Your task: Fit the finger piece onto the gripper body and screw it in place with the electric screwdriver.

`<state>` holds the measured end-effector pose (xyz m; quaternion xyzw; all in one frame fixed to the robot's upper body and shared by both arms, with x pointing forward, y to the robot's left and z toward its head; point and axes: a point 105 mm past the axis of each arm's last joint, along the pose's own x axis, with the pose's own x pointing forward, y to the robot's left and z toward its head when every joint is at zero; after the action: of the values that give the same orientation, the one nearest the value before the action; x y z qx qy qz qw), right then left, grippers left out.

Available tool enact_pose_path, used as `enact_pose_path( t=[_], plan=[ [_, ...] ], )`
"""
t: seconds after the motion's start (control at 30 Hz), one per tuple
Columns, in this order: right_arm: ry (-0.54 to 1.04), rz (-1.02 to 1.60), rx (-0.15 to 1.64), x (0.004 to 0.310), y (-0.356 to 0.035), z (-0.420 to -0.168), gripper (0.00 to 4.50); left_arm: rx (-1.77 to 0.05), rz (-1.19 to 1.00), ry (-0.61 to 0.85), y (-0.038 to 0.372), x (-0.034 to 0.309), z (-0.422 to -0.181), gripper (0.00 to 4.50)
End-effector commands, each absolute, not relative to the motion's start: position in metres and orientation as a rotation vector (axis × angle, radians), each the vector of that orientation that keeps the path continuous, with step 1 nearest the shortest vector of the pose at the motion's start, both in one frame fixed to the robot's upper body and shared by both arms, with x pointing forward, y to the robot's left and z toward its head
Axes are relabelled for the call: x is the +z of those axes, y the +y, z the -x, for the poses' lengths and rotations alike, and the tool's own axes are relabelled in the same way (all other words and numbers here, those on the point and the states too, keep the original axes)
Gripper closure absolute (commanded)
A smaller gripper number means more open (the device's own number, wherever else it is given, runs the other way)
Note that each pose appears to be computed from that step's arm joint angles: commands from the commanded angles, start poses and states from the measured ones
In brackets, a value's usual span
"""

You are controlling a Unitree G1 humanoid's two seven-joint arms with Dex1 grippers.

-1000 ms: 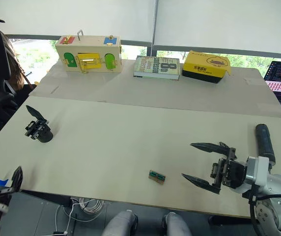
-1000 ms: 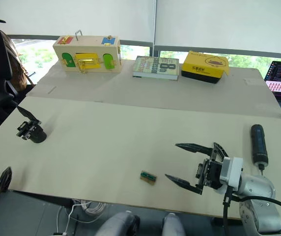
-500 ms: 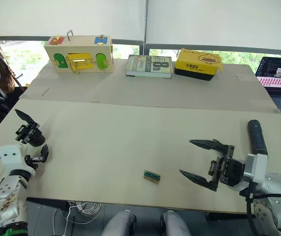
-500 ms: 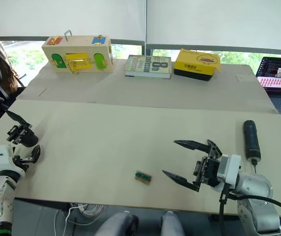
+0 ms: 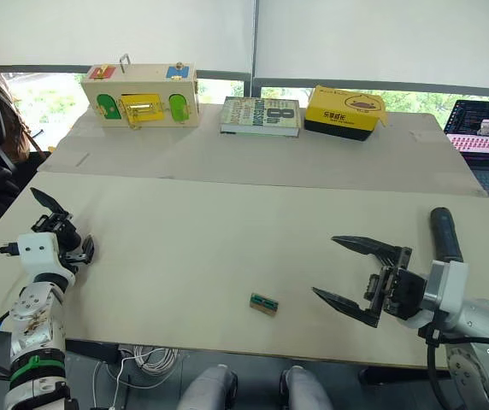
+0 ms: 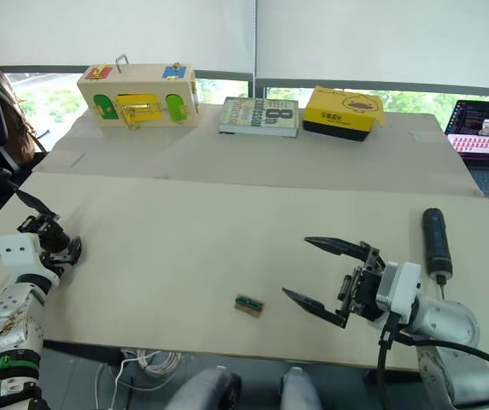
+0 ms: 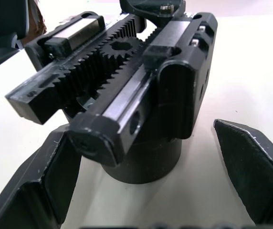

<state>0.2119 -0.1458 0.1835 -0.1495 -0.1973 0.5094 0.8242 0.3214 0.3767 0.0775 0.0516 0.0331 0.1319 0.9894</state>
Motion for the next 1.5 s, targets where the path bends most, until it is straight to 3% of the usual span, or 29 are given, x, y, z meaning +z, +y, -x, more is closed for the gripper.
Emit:
enact_pose_path(
  t=[0.03, 0.13, 0.23, 0.4, 0.7, 0.87, 1.07, 1.5],
  plan=[
    [-0.448, 0.345, 1.073, 0.193, -0.147, -0.207, 0.11, 0.272, -0.119, 0.083, 0.381, 0.072, -0.320, 0.00],
    [-0.444, 0.339, 1.077, 0.193, -0.147, -0.206, 0.00, 0.293, -0.155, 0.076, 0.383, 0.072, -0.320, 0.81],
    [-0.441, 0.332, 1.100, 0.192, -0.146, -0.203, 0.00, 0.307, -0.153, 0.082, 0.383, 0.067, -0.319, 2.18],
    [-0.424, 0.334, 1.083, 0.189, -0.151, -0.203, 0.00, 0.225, -0.058, -0.068, 0.361, 0.087, -0.325, 2.18],
    [-0.386, 0.366, 1.050, 0.186, -0.167, -0.200, 0.00, -0.246, -0.074, -0.252, 0.245, 0.132, -0.333, 2.18],
    [-0.355, 0.363, 1.038, 0.180, -0.171, -0.192, 0.00, -0.574, -0.151, -0.235, 0.166, 0.131, -0.329, 2.18],
    [-0.340, 0.359, 1.027, 0.176, -0.172, -0.186, 0.00, -0.797, -0.192, -0.198, 0.105, 0.116, -0.326, 2.18],
    [-0.318, 0.344, 1.010, 0.172, -0.172, -0.176, 0.00, -0.951, -0.251, -0.069, 0.067, 0.076, -0.317, 2.18]
  ],
)
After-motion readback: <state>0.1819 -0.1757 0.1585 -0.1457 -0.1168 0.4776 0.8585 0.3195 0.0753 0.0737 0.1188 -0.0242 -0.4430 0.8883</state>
